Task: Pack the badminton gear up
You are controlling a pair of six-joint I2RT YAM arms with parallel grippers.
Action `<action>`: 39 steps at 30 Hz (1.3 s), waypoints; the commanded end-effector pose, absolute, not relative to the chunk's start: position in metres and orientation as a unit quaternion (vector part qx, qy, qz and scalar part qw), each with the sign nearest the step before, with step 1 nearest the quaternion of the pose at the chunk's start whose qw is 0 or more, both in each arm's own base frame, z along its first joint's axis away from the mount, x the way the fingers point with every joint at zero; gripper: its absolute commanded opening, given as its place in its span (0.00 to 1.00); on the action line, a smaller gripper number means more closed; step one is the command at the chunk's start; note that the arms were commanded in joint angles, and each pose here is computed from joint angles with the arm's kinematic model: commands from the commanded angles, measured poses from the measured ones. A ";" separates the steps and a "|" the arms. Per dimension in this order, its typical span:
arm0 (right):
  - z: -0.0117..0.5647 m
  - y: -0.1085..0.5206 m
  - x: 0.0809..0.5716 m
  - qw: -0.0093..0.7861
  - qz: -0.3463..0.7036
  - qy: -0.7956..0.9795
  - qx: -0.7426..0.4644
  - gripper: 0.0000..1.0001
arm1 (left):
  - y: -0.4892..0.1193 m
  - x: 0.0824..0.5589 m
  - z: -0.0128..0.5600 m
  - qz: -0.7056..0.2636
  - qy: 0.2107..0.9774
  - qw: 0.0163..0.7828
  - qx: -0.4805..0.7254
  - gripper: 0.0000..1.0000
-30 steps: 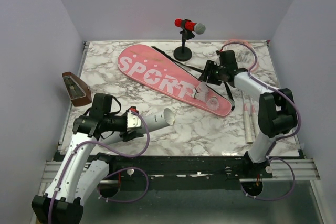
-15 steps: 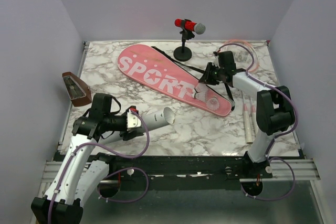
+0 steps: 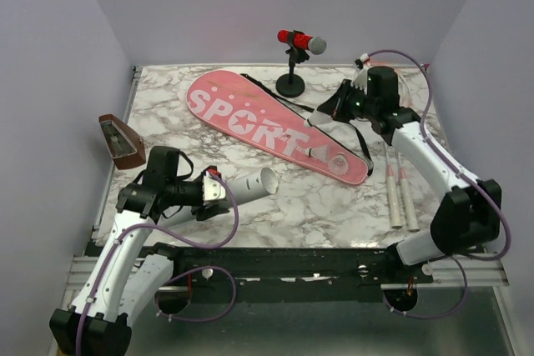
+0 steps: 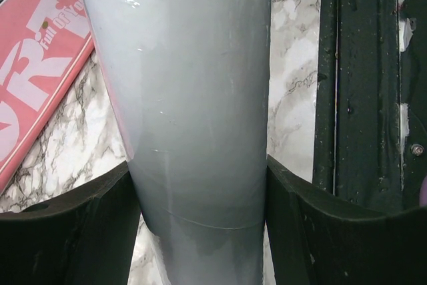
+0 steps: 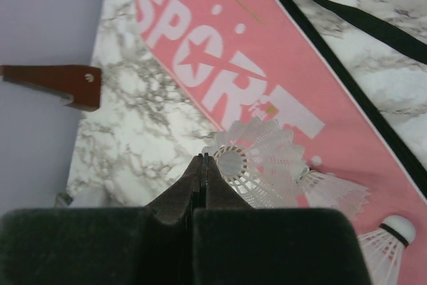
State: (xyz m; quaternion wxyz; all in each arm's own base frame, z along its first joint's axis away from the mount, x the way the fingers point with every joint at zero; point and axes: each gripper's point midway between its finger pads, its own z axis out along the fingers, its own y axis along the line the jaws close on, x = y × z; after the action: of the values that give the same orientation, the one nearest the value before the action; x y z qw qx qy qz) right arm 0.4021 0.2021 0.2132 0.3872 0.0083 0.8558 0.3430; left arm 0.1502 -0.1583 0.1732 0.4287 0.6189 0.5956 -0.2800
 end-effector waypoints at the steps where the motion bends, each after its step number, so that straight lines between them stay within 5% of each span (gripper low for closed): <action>1: 0.276 0.224 0.355 0.400 0.409 0.820 -0.024 0.00 | -0.164 0.152 0.178 -0.288 0.582 0.443 0.618 0.54; 8: 0.352 0.250 0.275 0.425 0.481 0.762 -0.081 0.00 | -0.168 0.156 0.184 -0.298 0.583 0.446 0.610 0.54; 15: 0.363 0.272 0.224 0.391 0.527 0.746 -0.112 0.00 | -0.173 0.165 0.199 -0.309 0.586 0.459 0.593 0.54; 39: 0.326 0.344 0.181 0.331 0.532 0.761 -0.171 0.05 | -0.173 0.163 0.203 -0.307 0.578 0.460 0.600 0.54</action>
State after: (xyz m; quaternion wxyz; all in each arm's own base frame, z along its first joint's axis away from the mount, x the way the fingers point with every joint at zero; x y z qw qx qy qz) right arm 0.1810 0.3408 0.3225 0.3195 -0.1715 0.7672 0.5291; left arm 0.1678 -0.1672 0.1834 0.4379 0.5866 0.6122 -0.2990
